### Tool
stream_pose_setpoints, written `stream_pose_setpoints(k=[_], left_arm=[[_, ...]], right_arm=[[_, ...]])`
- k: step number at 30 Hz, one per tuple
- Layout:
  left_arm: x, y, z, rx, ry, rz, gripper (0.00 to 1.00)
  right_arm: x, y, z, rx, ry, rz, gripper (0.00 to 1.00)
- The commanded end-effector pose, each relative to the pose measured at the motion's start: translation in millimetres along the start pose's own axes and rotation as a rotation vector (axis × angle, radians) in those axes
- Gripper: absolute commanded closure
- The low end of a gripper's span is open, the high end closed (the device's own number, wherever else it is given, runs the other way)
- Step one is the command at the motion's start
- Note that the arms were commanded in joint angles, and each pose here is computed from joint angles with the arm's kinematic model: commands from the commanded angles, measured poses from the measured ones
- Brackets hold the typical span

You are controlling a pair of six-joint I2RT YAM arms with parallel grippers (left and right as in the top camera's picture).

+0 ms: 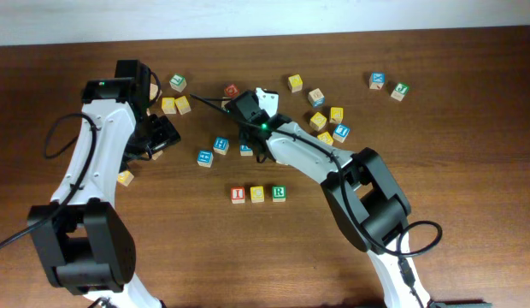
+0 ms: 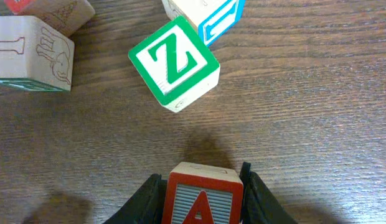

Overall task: Spell out ICRA
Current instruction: 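Lower the right gripper onto the red A block and grasp it, then carry the red A block forward and set it right of green R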

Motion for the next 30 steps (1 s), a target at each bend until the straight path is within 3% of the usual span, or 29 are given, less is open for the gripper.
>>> stream_pose_setpoints(k=[1,4,7,13,17,23,28,30], left_arm=[[-2,0,2,0.01,-0.003,-0.008,0.01],[-2,-1,2,0.01,-0.003,-0.008,0.01],[-2,0,2,0.01,-0.003,-0.008,0.01],[-2,0,2,0.01,-0.003,-0.008,0.01],[-2,0,2,0.01,-0.003,-0.008,0.01],[-2,0,2,0.01,-0.003,-0.008,0.01],[-2,0,2,0.01,-0.003,-0.008,0.01],[-2,0,2,0.01,-0.003,-0.008,0.01]], right_arm=[[-47,-38,0,-0.014,-0.044,-0.099,0.73],[-97,-55,-10,-0.03,-0.05,-0.142,0.73],[-177,-66,-44,-0.027,-0.035,-0.167,0.73],[-282,-29,-117,-0.015,0.007,-0.055,0.72],[-315,-3,-134,-0.026,-0.007,0.003,0.72],[-287,22,-160,-0.056,0.07,0.15,0.72],[-211,53,-153,-0.142,-0.251,0.236,0.72],[-188,66,-147,-0.156,-0.255,0.233,0.72]])
Point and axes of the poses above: each gripper's point midway between its finger pads, its own x axis out along the fingers, its own z axis along the line the jaws close on, y = z × x, the point moved 5 cm from there along -x, back along the fingers, and after that the axes turned 12 degrees about -x, right-handed, at the moved point
